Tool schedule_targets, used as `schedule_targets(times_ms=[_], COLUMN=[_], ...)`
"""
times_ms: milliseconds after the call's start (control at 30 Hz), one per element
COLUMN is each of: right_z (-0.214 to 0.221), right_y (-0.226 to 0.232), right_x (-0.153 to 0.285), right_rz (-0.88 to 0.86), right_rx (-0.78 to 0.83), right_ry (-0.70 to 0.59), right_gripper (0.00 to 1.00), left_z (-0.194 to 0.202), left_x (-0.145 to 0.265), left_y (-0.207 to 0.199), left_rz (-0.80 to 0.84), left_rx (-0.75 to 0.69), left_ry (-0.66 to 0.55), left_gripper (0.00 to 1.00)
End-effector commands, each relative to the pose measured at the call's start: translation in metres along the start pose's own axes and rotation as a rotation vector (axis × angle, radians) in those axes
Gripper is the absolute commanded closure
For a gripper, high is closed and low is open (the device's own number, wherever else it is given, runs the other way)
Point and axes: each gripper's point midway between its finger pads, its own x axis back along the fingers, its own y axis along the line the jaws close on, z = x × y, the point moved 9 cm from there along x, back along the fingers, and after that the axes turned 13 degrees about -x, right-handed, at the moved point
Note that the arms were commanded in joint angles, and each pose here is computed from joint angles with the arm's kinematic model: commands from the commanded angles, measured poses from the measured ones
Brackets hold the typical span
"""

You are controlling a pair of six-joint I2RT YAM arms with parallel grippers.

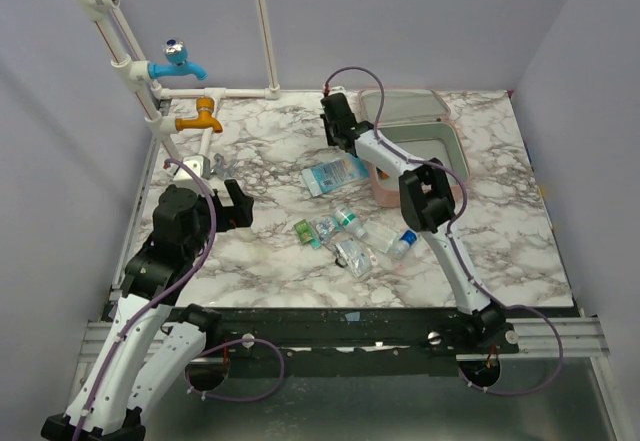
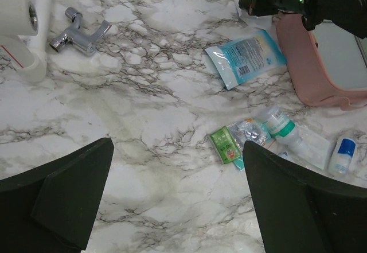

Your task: Organize the medicine kit

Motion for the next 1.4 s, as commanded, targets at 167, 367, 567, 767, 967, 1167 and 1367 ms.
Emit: schedule_targets(times_ms=[167, 367, 567, 767, 967, 1167, 1367], right_z=[-0.009, -0.035, -0.052, -0.053, -0.048, -0.042, -0.028], right_y=[0.049, 0.05, 0.037, 0.01, -0.028, -0.077, -0.124], right_x=[0.057, 0.103, 0.15, 0.198, 0.232, 0.238, 0.217], right_rz=[-0.165, -0.233, -0.238, -0.176, -0.082, 0.035, 0.107], right_rx=[0.033, -0.006, -0.019, 0.001, -0.03, -0.127, -0.261], right_ry=[-0.001, -0.039, -0.08, -0.09, -0.087, -0.077, -0.034], right_gripper=[0.99, 0.99, 0.99, 0.99, 0.99, 0.99, 0.99], left_z=[-0.005, -0.005, -0.005, -0.005, -0.005, -0.003, -0.002], left_x=[0.002, 0.002, 0.002, 0.003, 0.004, 0.0, -0.003], left_y=[0.001, 0.001, 0.002, -0.001, -0.007, -0.007, -0.007], left_rz=[0.012, 0.024, 0.02, 0.054, 0.134, 0.125, 0.128], left_rx=[0.011, 0.016, 0.022, 0.008, -0.012, -0.003, 0.0], left_ry=[-0.017, -0.018, -0.016, -0.012, -0.008, 0.029, 0.047], left_gripper=[0.01, 0.01, 0.01, 0.01, 0.01, 0.01, 0.01])
